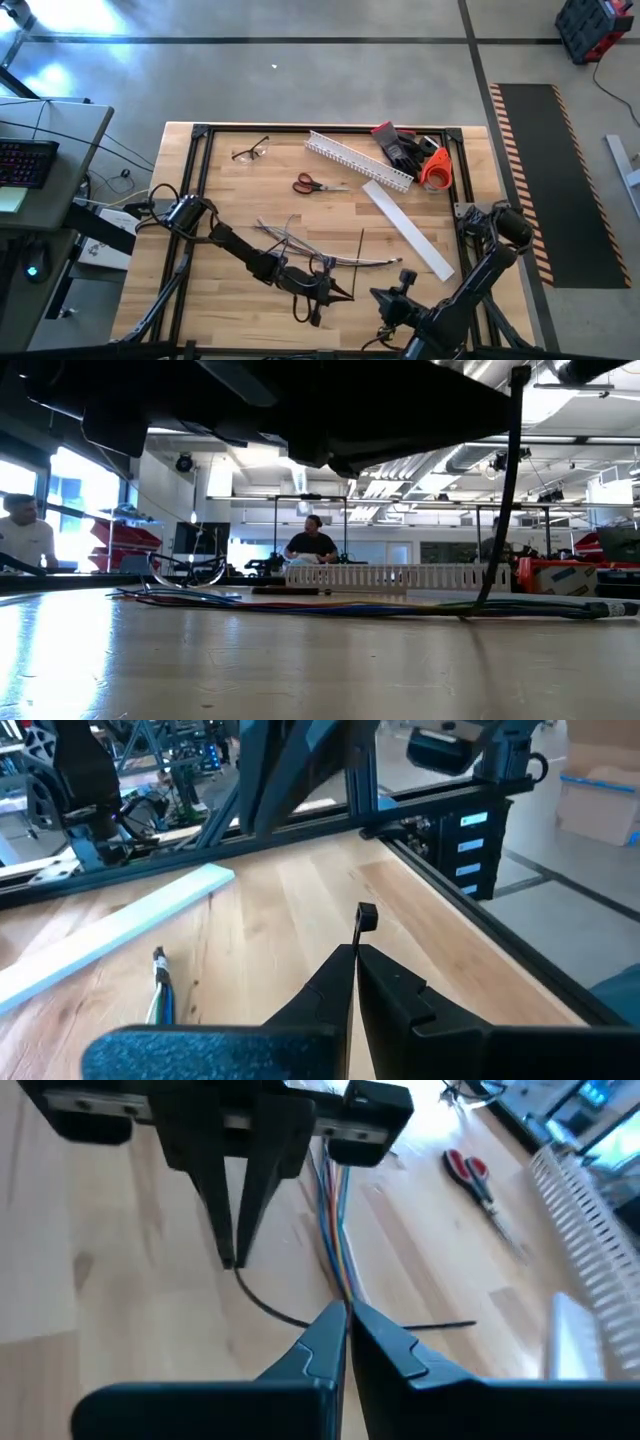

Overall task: Ziptie cables
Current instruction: Wrap the cable wires with a black ziptie

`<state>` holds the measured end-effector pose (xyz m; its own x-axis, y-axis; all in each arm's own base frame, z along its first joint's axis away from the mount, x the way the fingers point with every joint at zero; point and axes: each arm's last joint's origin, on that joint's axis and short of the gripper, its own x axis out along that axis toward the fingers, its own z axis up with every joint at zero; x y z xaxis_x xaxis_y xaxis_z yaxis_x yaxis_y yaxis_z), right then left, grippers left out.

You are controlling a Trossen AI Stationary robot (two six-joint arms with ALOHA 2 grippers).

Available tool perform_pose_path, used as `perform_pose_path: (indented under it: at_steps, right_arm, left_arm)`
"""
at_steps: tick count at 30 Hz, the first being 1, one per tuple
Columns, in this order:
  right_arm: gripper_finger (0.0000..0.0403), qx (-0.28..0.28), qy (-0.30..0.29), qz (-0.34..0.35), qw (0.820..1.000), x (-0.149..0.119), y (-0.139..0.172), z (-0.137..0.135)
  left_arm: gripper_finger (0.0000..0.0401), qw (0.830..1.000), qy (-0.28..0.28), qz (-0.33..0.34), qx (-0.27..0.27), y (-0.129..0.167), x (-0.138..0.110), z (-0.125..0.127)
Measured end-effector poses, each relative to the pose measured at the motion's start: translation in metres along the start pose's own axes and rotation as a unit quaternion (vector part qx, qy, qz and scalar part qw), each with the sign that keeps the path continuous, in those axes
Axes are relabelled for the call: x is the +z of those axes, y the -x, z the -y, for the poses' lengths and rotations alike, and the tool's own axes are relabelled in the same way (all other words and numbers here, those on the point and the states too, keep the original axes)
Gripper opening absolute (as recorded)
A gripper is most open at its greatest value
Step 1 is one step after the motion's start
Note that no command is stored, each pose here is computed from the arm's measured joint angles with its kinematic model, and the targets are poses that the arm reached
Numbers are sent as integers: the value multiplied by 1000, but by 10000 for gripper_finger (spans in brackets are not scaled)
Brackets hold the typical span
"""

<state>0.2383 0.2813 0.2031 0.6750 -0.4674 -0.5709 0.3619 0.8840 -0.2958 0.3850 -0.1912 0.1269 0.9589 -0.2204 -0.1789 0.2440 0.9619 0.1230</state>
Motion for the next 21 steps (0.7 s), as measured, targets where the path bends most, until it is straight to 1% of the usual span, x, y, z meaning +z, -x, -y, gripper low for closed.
perform_pose_path:
  at_steps: [4, 8, 9, 11, 15, 18, 21]
  right_arm:
    - [5, 14, -13, -10, 1000, -12, -8, -3]
    - [12, 62, -21, -45, 997, -24, -19, -10]
    - [19, 78, -20, -44, 996, -27, -24, -13]
    - [39, 101, -11, -21, 995, -28, -33, -18]
    - [93, 98, -17, 21, 995, -30, -50, -17]
    - [123, 95, -26, 12, 995, -29, -61, -13]
    - [127, 98, -23, 2, 995, -27, -68, -10]
  left_arm:
    - [0, 1000, 0, 2, 1, 0, 1, 0]
    - [0, 1000, 2, 7, 1, 0, 1, 0]
    - [0, 1000, 2, 6, 1, 0, 1, 0]
    - [0, 1000, 2, 8, 1, 0, 2, 0]
    - [0, 1000, 3, 13, 2, 0, 3, 0]
    - [0, 1000, 3, 12, 2, 0, 3, 0]
    - [0, 1000, 3, 12, 2, 0, 3, 0]
